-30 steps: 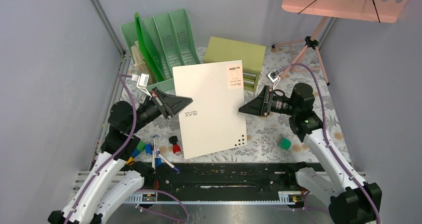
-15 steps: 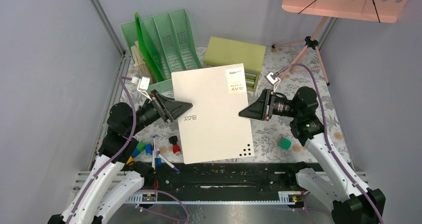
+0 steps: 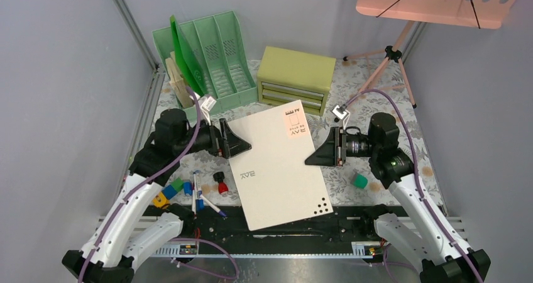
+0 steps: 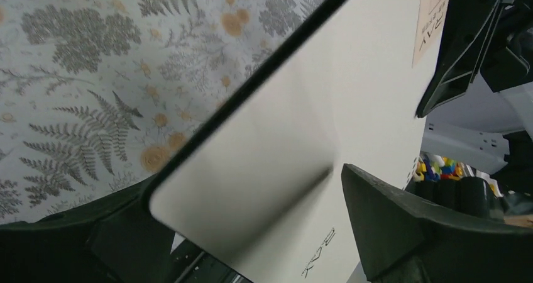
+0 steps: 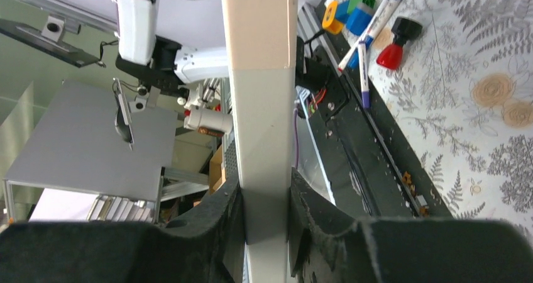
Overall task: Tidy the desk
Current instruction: Place the folder in the storage box.
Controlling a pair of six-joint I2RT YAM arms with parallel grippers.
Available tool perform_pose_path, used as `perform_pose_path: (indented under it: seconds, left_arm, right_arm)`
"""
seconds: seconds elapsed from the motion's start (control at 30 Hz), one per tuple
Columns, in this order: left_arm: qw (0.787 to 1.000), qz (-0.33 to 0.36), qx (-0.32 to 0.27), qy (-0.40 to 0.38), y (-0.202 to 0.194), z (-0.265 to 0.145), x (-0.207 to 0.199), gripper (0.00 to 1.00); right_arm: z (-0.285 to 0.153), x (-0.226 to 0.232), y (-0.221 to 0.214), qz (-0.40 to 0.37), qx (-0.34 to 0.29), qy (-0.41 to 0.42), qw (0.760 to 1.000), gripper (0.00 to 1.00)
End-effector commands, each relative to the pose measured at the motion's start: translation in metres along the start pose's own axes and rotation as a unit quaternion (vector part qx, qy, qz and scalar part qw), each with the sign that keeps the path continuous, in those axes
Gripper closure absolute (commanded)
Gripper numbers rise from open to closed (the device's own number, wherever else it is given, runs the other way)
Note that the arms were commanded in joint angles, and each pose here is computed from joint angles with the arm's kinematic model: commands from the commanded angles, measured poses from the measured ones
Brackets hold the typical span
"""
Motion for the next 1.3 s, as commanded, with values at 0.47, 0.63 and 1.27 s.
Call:
perform_pose_path:
  seconds: [0.47, 0.63, 1.27]
  left_arm:
    - [0.979, 0.045, 0.084, -0.178, -0.017, -0.034, -0.056, 0.41]
    - [0.976, 0.043, 0.099, -0.190, -0.020, -0.034, -0.059, 0.68]
    - [0.995, 0.011, 0.018, -0.096, -0.002, -0.026, -0.038, 1.00]
  right_arm:
    - [-0.011, -0.011, -0.011, -0.015, 0.056, -0.069, 0.996, 1.00]
    - [-0.012, -0.011, -0.012, -0.015, 0.055, -0.072, 0.996, 1.00]
    - [-0.028, -0.034, -0.003, -0.048, 0.012, -0.223, 0.974, 0.01]
Point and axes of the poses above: each gripper's point midway between its finger pads, its own z axis out along the fingers, its own x axis along the line the jaws close on, y = z × x, the point moved 3 cm from there along -z, back along the fingers, and after that the axes turned 10 degrees about -z, right-handed, at the moved point
